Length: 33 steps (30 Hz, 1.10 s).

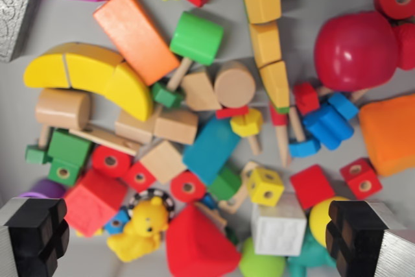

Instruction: Pick an object from the bin

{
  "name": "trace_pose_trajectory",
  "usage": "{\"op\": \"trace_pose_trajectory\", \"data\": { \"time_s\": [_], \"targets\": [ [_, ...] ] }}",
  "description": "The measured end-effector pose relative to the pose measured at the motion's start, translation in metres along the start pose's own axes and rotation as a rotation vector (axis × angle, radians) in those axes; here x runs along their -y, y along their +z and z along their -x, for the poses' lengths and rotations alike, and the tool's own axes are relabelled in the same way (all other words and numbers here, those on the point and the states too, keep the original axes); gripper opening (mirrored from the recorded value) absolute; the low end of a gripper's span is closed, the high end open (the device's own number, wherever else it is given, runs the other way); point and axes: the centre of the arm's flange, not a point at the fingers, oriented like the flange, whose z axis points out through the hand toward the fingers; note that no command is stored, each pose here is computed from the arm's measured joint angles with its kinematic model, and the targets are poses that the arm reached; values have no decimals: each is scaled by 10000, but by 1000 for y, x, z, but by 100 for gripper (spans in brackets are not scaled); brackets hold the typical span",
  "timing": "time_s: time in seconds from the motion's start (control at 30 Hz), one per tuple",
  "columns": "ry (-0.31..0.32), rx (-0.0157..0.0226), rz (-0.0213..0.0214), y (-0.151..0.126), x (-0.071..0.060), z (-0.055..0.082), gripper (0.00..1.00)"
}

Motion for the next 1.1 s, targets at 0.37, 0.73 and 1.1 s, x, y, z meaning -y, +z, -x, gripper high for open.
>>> {"op": "trace_pose_trajectory", "data": {
  "time_s": [0.37,0.73,1.1],
  "targets": [
    [0,0,0,0,0,0,100],
    [-63,4,9,4,2,4,100],
    [-233,-46,-22,17,7,16,100]
  ]
}}
